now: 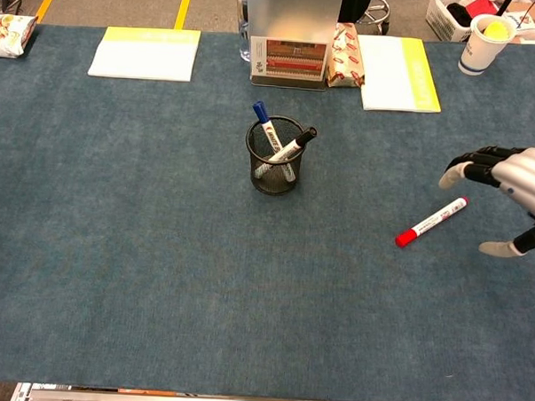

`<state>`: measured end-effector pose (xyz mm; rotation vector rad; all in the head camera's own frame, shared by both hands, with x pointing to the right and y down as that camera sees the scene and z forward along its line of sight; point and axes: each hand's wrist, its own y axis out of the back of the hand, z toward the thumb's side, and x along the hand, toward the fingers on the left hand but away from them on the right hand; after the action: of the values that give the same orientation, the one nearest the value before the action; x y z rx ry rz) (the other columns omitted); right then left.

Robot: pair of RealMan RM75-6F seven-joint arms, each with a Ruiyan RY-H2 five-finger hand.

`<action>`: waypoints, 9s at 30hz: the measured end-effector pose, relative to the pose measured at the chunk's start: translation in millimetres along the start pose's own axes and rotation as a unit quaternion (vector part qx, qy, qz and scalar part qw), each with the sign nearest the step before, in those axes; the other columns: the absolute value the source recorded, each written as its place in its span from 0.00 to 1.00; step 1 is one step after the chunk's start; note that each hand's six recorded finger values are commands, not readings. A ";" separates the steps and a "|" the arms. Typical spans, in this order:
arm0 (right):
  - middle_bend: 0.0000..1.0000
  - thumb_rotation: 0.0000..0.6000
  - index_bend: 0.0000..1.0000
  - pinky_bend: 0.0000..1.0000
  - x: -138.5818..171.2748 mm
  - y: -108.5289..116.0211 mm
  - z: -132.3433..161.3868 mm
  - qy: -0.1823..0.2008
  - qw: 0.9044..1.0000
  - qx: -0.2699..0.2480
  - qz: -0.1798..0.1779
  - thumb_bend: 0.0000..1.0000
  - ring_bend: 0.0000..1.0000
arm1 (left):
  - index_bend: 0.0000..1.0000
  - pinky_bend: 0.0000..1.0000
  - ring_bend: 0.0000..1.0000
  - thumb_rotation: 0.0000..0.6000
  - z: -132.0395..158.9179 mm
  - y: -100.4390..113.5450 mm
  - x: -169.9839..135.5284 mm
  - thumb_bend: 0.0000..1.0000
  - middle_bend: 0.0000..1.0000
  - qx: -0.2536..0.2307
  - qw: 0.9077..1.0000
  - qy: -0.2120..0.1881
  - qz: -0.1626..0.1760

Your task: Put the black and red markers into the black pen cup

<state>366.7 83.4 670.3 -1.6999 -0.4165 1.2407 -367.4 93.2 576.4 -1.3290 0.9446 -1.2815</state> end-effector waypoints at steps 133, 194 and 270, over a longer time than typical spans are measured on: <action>0.14 1.00 0.65 0.14 -53.6 -63.8 30.8 0.078 0.990 0.118 0.006 0.29 0.09 | 0.36 0.03 0.00 1.00 -31.1 -6.6 6.1 0.22 0.01 -0.043 0.998 0.037 -0.027; 0.16 1.00 0.65 0.14 -130.9 73.6 176.1 0.248 0.881 -0.387 -0.114 0.32 0.09 | 0.37 0.03 0.00 1.00 -45.0 -10.3 8.6 0.22 0.01 -0.051 0.996 0.060 -0.039; 0.14 1.00 0.00 0.12 -149.8 60.2 99.1 0.158 0.886 -0.409 -0.152 0.00 0.06 | 0.37 0.03 0.00 1.00 -45.3 -15.5 8.2 0.22 0.01 -0.050 0.995 0.064 -0.050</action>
<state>201.8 -5.3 698.7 -2.3670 -1.0629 0.5389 -412.8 81.4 589.3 -1.3986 1.0554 -1.4254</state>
